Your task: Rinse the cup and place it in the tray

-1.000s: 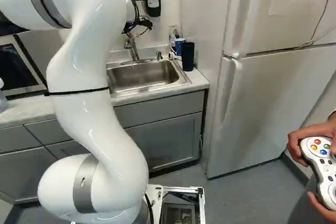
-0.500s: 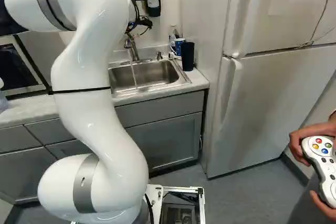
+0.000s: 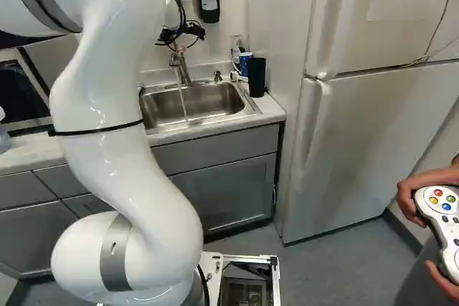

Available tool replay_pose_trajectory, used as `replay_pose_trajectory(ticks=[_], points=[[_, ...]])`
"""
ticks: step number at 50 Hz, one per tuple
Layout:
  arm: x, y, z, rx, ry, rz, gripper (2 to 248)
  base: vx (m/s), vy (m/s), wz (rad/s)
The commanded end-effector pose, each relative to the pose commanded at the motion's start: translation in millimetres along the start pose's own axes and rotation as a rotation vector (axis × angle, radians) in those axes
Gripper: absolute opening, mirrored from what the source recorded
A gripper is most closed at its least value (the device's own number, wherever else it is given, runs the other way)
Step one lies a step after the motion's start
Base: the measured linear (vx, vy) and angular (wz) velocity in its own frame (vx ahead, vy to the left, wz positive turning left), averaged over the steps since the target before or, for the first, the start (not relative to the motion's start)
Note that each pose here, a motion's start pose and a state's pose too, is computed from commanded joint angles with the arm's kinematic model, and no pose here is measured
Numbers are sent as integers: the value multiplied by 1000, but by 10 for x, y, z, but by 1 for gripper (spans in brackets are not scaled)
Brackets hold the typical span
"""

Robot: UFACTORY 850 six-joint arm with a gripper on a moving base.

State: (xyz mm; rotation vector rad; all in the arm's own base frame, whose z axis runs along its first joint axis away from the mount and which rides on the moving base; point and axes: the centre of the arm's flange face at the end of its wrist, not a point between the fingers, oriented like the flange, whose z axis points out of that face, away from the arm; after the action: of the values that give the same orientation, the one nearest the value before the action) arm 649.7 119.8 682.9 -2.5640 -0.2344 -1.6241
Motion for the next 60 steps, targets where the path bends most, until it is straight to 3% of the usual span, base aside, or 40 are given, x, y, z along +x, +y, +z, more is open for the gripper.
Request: replay_pose_trajectory(ticks=[25, 60], points=[[-188, -73, -460, 11, -32, -5, 247, 0, 0, 0], [-538, -170, -1110, 28, -120, -15, 247, 0, 0, 0]])
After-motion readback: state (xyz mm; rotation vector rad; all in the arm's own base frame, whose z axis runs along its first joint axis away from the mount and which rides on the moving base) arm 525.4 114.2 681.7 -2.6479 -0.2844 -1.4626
